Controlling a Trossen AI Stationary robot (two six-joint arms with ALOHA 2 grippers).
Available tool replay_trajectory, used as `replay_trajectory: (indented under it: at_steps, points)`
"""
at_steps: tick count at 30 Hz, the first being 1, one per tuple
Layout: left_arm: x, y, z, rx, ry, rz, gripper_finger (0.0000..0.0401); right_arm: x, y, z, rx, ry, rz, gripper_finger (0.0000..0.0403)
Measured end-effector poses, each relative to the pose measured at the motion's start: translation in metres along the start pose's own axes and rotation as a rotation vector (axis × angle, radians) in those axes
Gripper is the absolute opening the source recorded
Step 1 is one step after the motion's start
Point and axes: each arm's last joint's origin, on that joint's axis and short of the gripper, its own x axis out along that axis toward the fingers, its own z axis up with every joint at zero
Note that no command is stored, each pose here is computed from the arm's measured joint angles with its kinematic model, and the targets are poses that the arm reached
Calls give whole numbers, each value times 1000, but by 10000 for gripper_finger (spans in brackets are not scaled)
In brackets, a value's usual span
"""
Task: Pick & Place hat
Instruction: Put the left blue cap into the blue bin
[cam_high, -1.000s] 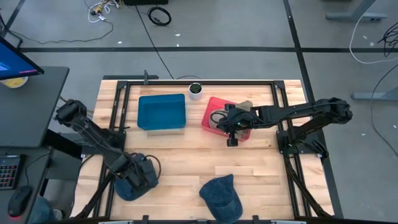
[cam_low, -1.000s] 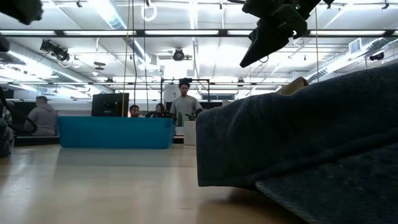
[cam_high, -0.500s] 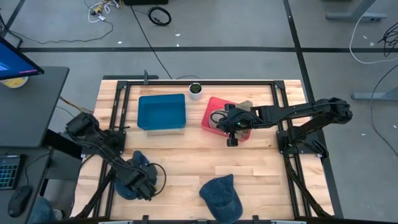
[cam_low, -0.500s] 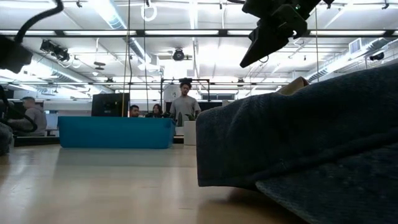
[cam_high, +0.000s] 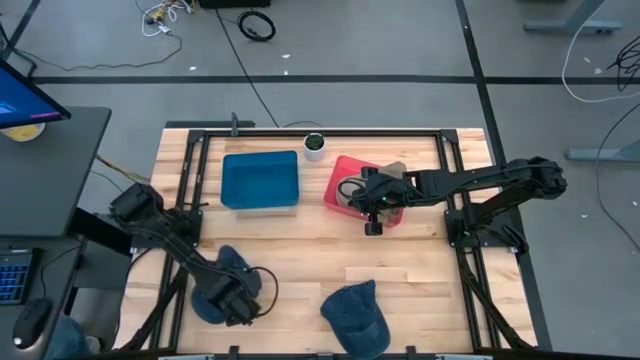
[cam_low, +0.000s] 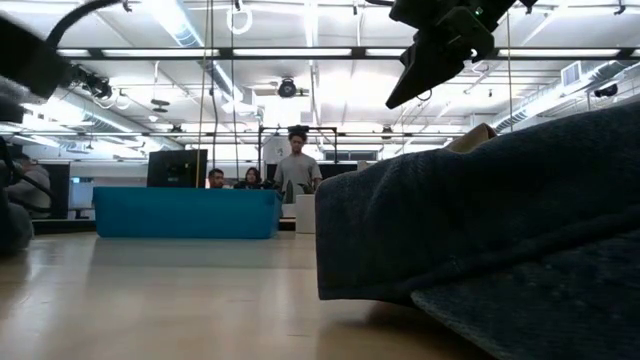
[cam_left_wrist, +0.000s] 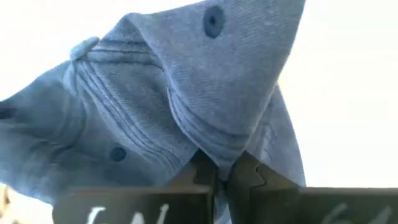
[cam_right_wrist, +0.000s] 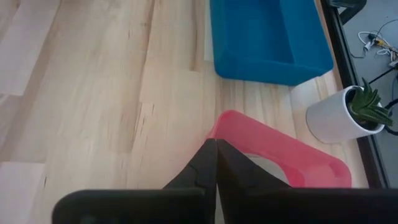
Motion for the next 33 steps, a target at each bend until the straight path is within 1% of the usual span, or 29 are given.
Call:
replay_trajectory:
  at_steps: [2,5,10,16,20,23,25,27,30,33]
  points:
    - [-9,-1,5,46,-13,15,13,0,0,0,0,-1,0,8]
    - [-27,-1,13,138,-48,70,10,0,0,0,1,-4,-1,8]
    - [-61,11,30,260,-106,246,13,0,0,0,5,-5,0,8]
    - [-94,37,52,425,-84,446,10,0,0,0,5,-5,0,8]
    - [-103,60,75,528,-76,550,13,0,0,1,5,-7,0,14]
    - [-106,82,92,610,-30,618,12,0,0,1,-2,-15,-3,28]
    - [-107,98,102,645,12,649,10,0,0,1,-16,-15,-3,41]
    - [-107,116,112,677,61,660,9,0,0,1,-20,-15,-4,59]
    - [-108,142,125,737,129,647,11,0,0,1,-20,-14,-4,89]
    - [-103,167,139,789,155,631,10,0,0,1,-20,-11,-3,119]
